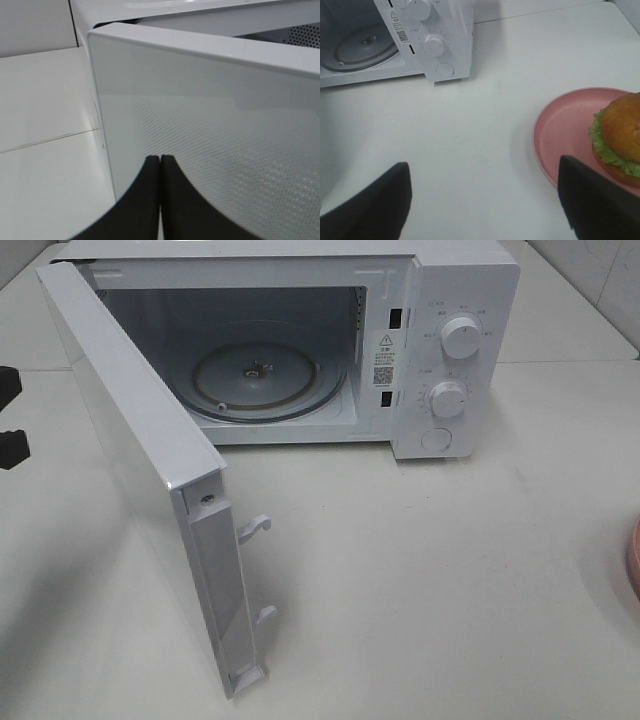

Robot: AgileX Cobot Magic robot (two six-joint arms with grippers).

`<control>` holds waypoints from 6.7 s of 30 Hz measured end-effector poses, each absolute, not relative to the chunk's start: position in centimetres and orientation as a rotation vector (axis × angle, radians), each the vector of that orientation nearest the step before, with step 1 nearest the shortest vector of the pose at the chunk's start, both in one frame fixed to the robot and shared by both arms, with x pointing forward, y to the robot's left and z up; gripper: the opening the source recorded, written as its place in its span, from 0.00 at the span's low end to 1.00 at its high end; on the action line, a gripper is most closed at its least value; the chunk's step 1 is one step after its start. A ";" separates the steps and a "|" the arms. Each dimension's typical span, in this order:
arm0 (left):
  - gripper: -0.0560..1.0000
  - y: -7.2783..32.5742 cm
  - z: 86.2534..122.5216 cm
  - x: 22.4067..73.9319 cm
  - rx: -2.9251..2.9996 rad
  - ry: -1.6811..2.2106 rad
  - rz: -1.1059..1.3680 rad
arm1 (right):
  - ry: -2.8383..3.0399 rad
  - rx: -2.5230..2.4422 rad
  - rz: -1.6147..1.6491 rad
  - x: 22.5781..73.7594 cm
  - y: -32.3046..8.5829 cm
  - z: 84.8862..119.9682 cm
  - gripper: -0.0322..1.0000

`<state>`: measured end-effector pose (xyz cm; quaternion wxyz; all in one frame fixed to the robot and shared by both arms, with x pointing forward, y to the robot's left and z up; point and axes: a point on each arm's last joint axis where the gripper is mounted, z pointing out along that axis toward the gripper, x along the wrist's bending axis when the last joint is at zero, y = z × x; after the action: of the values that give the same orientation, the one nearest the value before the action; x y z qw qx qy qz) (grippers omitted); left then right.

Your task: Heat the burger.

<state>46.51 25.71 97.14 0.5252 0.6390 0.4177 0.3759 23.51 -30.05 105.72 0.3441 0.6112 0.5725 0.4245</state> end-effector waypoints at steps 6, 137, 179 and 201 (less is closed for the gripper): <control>0.05 23.7 96.3 47.5 1.572 0.952 0.824 | 1.487 1.588 1.103 23.5 -30.1 105.7 0.77; 0.99 2.3 104.5 45.6 2.450 1.023 0.081 | 1.486 1.586 1.104 23.5 -30.1 105.7 0.77; 0.99 29.5 109.0 41.1 1.942 1.962 0.289 | 1.486 1.586 1.104 23.5 -30.1 105.7 0.77; 0.99 29.6 104.9 27.8 1.732 1.705 0.710 | 1.486 1.586 1.104 23.5 -30.1 105.7 0.77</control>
<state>27.78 29.63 104.86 0.3000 0.6526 0.6423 0.2676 23.52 -30.05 105.74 0.3446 0.6108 0.5722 0.4252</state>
